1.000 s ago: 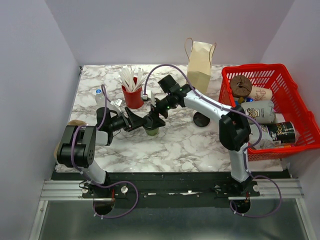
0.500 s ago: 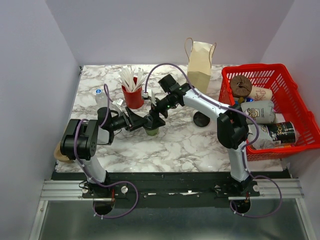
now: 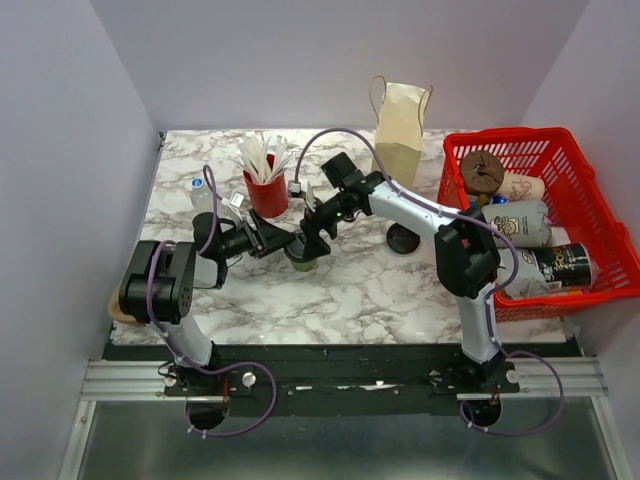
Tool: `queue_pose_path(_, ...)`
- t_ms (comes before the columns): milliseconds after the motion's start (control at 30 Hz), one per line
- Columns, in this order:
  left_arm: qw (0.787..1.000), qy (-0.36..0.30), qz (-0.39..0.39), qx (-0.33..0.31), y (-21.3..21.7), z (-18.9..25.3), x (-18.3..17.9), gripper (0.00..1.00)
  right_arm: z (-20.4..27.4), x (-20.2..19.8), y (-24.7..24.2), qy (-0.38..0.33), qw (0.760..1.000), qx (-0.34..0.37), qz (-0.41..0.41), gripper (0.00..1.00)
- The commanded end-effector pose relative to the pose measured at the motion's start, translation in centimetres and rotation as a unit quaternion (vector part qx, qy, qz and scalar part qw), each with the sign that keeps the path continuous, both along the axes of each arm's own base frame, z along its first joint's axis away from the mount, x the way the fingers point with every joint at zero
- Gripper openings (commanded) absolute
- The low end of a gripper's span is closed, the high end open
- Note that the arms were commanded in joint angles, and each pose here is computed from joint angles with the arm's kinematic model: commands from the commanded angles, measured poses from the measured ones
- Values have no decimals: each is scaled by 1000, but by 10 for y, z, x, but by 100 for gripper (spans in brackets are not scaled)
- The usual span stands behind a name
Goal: Pack the takeout coffee
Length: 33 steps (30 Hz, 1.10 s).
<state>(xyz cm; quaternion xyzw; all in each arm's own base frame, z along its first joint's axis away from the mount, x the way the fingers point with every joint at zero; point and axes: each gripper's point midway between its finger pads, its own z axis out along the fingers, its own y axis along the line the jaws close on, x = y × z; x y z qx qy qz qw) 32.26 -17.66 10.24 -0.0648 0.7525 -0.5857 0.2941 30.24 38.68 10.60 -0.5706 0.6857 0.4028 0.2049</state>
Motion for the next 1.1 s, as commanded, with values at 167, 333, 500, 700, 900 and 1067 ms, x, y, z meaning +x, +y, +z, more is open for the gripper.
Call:
queue_pose_path(167,997,-59,15,47,8,27,10,99,-51,5,-43,30,994,-99,-41,100)
queue_pose_path(333,993,-91,3,76,10,38,14,99,-32,4,-33,55,995,-75,-46,100)
queue_pose_path(500,988,-105,-15,111,12,46,10,99,-18,1,-26,81,993,-56,-59,100)
queue_pose_path(700,972,-147,-29,180,20,61,6,99,-2,4,-16,98,992,-37,-69,100)
queue_pose_path(900,957,-162,-21,241,33,72,2,99,12,12,-6,97,992,-16,-77,100)
queue_pose_path(1067,948,-168,-22,269,39,76,-6,99,23,17,-1,91,993,0,-78,100)
